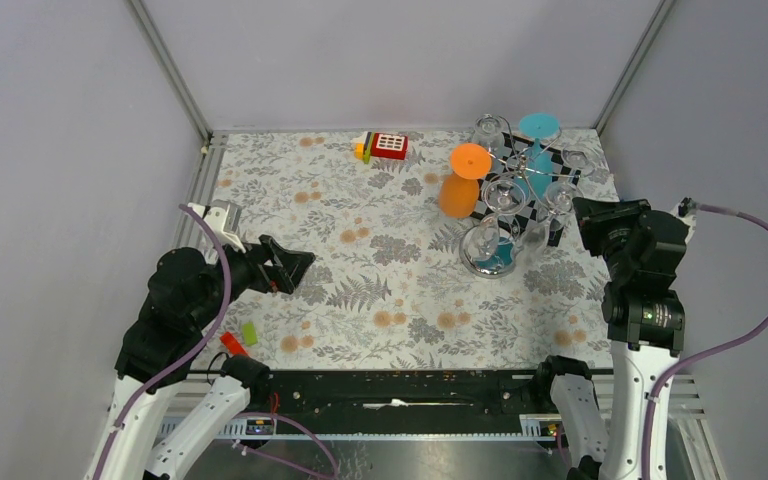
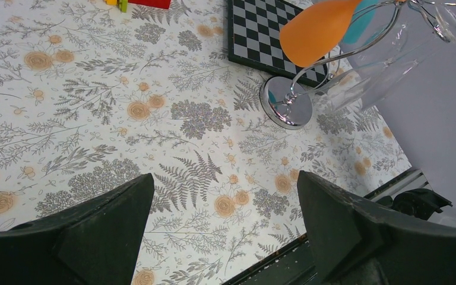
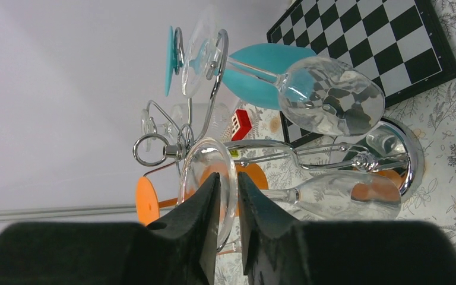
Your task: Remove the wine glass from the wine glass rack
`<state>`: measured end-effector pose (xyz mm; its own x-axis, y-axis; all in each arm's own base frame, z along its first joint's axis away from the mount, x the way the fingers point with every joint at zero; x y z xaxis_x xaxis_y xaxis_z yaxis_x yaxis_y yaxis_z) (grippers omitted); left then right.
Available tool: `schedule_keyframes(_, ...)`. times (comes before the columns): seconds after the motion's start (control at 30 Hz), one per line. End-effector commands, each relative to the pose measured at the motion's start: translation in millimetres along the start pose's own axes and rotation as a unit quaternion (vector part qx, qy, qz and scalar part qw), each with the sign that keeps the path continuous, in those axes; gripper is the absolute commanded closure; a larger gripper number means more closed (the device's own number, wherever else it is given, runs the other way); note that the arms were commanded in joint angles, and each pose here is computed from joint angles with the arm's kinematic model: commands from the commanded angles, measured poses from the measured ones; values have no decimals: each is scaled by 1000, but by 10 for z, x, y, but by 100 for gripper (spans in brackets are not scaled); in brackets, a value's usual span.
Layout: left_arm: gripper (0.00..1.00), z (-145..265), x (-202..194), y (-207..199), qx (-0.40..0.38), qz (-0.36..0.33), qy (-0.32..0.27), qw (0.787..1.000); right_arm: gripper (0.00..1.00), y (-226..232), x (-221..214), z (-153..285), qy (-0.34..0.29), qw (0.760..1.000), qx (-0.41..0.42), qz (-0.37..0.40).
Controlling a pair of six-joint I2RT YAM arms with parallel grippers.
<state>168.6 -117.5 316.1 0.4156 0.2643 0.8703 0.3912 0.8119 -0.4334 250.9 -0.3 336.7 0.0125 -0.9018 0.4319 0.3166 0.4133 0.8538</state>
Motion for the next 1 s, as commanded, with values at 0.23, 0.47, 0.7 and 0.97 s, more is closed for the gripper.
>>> schedule_keyframes(0.23, 1, -22, 113, -28, -3, 10, -26, 1000, 100, 165, 123, 78, -25, 999, 32, 10)
schedule_keyframes(0.47, 1, -49, 123, 0, 5, 13, -26, 1000, 100, 261, 131, 149, -24, 999, 47, -14)
schedule_keyframes(0.7, 1, -15, 206, -27, 3, 11, -42, 999, 100, 347, 176, 339, -40, 995, 72, -53)
schedule_keyframes(0.97, 1, -9, 245, -36, 3, 14, -49, 999, 100, 358, 72, 432, -9, 995, 71, -66)
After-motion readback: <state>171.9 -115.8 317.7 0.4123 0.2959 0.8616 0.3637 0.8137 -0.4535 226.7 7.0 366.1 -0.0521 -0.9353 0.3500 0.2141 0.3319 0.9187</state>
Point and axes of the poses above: each gripper's point midway between its finger pads, its own z axis back along the fingers, its own y axis along the line the jaws close on, x = y × z, the point moved 1 cm from there along z, back along the fingers, and after that the axes turned 1 degree about z, right-handed, at the moved point
